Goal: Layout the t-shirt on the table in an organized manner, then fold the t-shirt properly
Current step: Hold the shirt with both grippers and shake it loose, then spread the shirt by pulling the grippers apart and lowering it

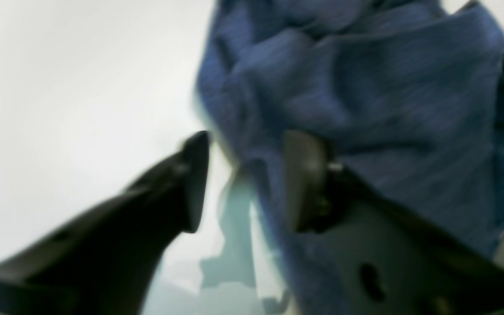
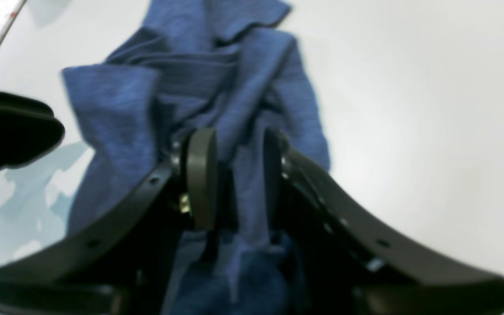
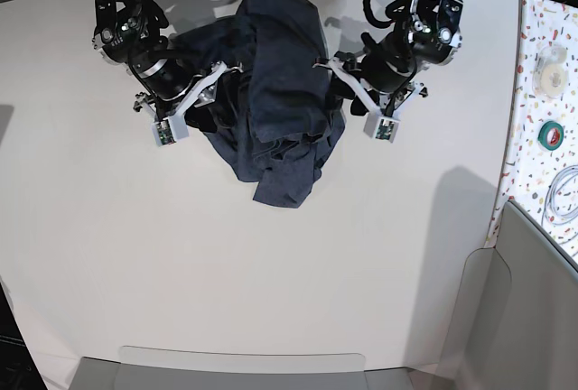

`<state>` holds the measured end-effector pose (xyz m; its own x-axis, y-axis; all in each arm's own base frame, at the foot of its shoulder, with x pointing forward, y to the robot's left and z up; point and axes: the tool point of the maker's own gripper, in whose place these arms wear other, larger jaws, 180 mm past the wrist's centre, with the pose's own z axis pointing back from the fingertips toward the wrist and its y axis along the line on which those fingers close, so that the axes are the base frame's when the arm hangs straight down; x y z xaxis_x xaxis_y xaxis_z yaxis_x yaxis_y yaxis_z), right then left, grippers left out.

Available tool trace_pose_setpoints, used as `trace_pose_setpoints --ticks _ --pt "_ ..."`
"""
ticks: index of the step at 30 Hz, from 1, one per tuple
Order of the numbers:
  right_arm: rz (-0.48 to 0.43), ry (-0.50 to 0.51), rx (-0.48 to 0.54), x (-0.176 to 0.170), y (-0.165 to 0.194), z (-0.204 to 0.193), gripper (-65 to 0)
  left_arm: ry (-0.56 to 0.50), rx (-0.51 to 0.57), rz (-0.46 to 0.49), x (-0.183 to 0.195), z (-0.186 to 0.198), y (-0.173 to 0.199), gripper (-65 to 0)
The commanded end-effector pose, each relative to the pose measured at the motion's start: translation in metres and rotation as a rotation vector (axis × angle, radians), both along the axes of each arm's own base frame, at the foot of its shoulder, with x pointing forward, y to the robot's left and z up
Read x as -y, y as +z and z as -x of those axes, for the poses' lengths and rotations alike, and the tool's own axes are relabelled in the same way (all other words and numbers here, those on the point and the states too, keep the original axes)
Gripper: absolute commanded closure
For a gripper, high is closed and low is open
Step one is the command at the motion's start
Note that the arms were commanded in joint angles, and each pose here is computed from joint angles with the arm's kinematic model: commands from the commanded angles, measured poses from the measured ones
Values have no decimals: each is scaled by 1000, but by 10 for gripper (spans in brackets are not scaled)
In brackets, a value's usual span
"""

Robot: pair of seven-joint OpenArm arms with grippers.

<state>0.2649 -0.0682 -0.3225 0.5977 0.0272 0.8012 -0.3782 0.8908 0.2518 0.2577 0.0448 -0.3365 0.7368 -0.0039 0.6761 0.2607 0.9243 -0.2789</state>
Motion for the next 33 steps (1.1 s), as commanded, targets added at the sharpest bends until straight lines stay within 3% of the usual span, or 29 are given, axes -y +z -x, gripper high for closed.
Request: trace_pose_setpoints --ticks 1,7,17,20,24,33 --pt "-16 1 45 -1 11 -5 -182 4 69 37 8 -12 19 -347" --pt "-21 0 21 -2 6 2 -182 -3 100 82 24 -22 32 -359" --pt "-21 0 27 -2 7 1 -182 -186 85 119 82 6 32 -341" --pt "-22 -1 26 -2 7 1 -182 -181 88 113 79 4 32 -243" --pt "-21 -2 25 -1 6 1 -182 -132 89 100 64 -6 29 -11" --pt "-19 -2 23 -1 5 1 -180 137 147 45 -26 -45 39 0"
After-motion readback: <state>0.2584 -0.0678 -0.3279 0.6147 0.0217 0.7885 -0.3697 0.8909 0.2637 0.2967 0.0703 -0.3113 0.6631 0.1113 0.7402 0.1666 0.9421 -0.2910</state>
